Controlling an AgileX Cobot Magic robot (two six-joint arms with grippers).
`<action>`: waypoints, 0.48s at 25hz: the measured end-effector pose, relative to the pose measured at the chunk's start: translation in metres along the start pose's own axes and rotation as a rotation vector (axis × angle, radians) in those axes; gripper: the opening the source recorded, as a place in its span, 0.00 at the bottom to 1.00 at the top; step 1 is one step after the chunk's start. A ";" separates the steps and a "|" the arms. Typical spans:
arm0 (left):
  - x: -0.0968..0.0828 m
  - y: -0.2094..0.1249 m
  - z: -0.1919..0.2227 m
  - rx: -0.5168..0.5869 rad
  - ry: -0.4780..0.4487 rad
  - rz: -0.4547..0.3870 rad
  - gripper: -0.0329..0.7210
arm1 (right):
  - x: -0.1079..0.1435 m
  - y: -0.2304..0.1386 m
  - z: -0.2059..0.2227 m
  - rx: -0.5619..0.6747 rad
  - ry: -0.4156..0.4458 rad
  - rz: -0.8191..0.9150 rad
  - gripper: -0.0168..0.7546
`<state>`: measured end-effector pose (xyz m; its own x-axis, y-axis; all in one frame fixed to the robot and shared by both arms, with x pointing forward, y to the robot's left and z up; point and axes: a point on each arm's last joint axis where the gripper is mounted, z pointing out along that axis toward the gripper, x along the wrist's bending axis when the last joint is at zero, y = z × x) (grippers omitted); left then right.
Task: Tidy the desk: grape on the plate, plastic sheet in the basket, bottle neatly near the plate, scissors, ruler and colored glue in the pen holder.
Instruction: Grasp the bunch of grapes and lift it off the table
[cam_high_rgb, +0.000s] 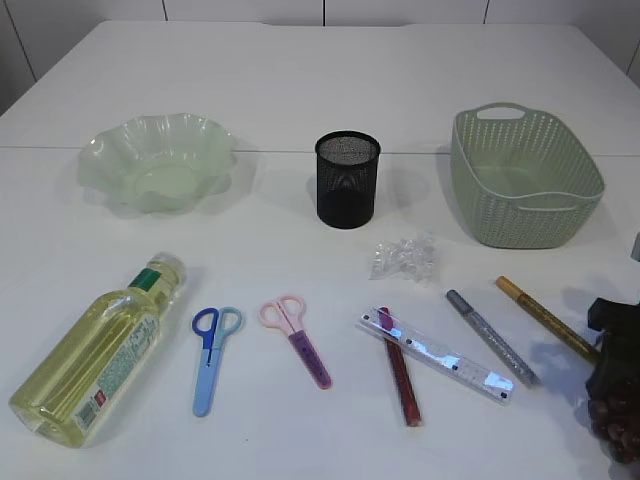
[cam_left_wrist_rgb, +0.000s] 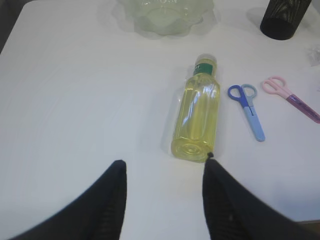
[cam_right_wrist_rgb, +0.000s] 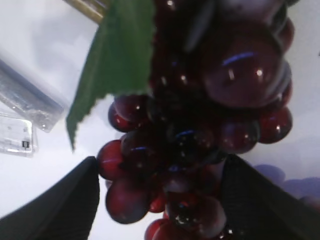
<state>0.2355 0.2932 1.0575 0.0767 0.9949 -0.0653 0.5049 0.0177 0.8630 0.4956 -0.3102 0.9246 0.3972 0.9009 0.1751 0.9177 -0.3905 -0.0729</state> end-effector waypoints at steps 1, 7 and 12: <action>0.000 0.000 0.000 0.000 0.000 0.000 0.52 | -0.001 0.000 0.001 0.000 -0.010 0.002 0.78; 0.000 0.000 0.000 0.000 0.000 0.000 0.52 | -0.005 0.002 0.001 -0.017 -0.060 0.008 0.78; 0.000 0.000 0.000 0.000 -0.001 -0.001 0.52 | -0.005 0.003 0.001 -0.033 -0.060 0.018 0.78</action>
<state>0.2354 0.2931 1.0575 0.0774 0.9948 -0.0665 0.5049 0.0184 0.8630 0.4965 -0.3157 0.9229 0.4143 0.9029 0.1145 0.9101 -0.4122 -0.0426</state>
